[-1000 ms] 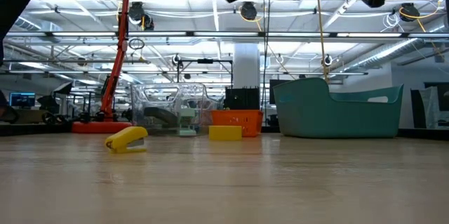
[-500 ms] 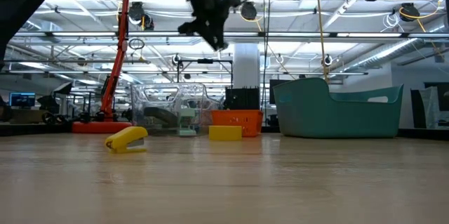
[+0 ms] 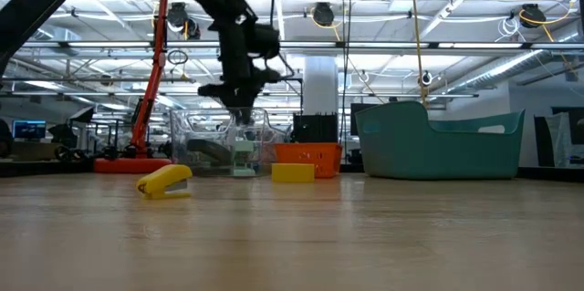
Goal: Pick and place Stapler, Stapler remover, tape
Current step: Put the green stapler into the transparent bin, then put the yellow stapler into the transparent bin
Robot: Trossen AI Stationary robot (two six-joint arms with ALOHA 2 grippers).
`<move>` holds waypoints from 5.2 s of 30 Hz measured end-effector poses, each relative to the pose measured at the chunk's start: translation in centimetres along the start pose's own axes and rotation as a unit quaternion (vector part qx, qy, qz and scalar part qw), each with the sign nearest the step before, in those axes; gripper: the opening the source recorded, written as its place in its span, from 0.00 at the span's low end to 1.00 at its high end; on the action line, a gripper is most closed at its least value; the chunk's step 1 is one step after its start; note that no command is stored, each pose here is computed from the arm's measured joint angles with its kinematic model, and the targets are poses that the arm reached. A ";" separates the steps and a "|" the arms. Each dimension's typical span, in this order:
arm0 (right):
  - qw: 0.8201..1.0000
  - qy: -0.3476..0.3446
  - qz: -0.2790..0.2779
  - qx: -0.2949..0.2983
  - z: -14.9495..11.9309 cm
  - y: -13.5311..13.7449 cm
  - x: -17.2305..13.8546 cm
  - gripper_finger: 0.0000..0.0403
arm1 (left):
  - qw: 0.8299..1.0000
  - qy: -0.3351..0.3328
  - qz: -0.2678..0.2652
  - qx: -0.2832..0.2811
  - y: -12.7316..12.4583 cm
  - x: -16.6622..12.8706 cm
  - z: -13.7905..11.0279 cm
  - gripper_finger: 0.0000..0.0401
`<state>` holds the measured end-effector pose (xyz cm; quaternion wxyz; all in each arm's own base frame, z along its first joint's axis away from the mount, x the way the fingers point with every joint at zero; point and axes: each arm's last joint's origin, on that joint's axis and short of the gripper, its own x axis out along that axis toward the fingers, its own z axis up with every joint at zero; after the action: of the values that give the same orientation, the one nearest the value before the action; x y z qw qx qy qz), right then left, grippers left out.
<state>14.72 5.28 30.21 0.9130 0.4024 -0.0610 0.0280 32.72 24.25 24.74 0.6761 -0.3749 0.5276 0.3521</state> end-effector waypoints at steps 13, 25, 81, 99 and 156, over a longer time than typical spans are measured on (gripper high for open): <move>1.000 0.002 -0.002 0.013 -0.1 0.0 0.0 0.39 | 0.999 -0.023 -0.030 -0.017 0.5 3.9 -0.3 0.21; 1.000 0.012 0.006 0.026 -0.1 0.0 0.0 0.39 | 0.999 -0.030 -0.014 -0.021 1.0 5.6 -0.9 0.21; 1.000 0.012 0.006 0.026 -0.2 0.0 0.0 0.39 | 0.996 -0.069 0.014 0.046 -1.1 5.1 -0.2 0.43; 0.999 0.017 0.020 0.032 -0.1 0.2 0.0 0.39 | 0.977 -0.003 -0.043 0.209 -12.6 -3.1 -10.8 0.34; 0.995 0.062 0.025 0.076 -0.6 0.0 0.0 0.39 | 0.978 0.060 -0.008 0.199 -17.3 4.0 -31.9 0.64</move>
<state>14.77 5.70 29.76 0.8807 0.4667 -0.0118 0.0801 34.27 -11.63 18.05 0.7071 -0.2573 0.6237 0.2117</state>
